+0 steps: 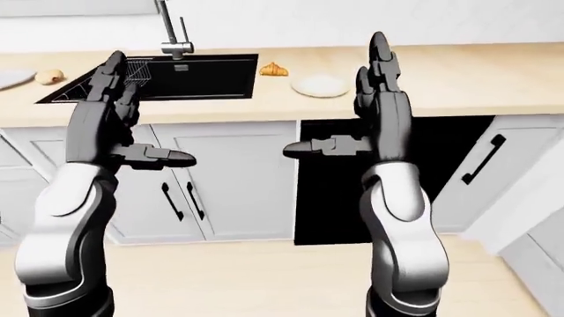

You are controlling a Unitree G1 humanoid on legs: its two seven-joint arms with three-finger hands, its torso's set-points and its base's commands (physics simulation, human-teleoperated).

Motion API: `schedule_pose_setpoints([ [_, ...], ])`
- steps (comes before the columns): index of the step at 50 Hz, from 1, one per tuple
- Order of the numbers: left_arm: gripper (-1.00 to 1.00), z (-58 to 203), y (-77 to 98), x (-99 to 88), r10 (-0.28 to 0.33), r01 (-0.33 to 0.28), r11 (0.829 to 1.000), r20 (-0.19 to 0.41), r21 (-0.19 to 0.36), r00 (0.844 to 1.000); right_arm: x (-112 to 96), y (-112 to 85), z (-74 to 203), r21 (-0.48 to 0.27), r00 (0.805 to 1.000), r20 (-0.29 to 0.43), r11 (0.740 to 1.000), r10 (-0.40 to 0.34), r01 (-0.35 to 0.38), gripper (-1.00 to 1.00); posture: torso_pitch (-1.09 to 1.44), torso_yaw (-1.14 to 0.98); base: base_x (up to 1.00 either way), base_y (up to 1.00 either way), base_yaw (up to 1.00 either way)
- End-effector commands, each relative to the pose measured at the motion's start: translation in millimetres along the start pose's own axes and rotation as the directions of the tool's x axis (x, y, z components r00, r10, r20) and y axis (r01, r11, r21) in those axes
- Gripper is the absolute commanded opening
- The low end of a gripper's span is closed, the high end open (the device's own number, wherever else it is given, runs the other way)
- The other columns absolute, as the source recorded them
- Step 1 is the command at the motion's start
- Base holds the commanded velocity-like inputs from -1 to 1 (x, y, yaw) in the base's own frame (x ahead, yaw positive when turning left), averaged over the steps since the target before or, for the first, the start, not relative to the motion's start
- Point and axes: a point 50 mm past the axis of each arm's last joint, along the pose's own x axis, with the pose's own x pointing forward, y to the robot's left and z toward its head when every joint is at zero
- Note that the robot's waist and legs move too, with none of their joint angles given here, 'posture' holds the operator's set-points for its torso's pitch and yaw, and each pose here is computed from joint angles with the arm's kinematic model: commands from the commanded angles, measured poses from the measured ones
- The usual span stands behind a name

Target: Place the pastries on the plates.

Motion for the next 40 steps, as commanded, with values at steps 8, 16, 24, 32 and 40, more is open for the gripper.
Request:
schedule_pose_setpoints([
  [8,1.00,11.4,3.6,-0.8,0.016,-0.016,1.000,0.058,0.005,0.998,1.7,1.0,8.9,0.011,0.998,0.062,1.000,-0.002,0.001,1.00,0.00,0.00,0.65,-0.41,0.00],
  [16,1.00,14.4,5.7,1.0,0.023,-0.024,1.000,0.063,0.009,0.998,3.4,0.3,10.6,0.011,0.998,0.058,1.000,-0.011,0.011,1.00,0.00,0.00,0.15,-0.04,0.00],
  [24,1.00,19.0,6.8,2.0,0.023,-0.024,1.000,0.074,0.012,0.997,2.2,-0.7,10.8,0.013,0.998,0.066,1.000,-0.015,0.014,1.00,0.00,0.00,0.21,-0.43,0.00],
  [32,1.00,21.2,7.4,2.3,0.025,-0.027,0.999,0.077,0.021,0.997,2.6,-1.9,14.2,0.015,0.997,0.070,1.000,-0.020,0.019,1.00,0.00,0.00,0.23,-0.35,0.00],
  [40,1.00,21.0,8.1,5.2,0.030,-0.032,0.999,0.077,0.023,0.997,3.8,-3.9,20.4,0.004,0.996,0.088,1.000,-0.028,0.028,1.00,0.00,0.00,0.00,0.00,0.00],
])
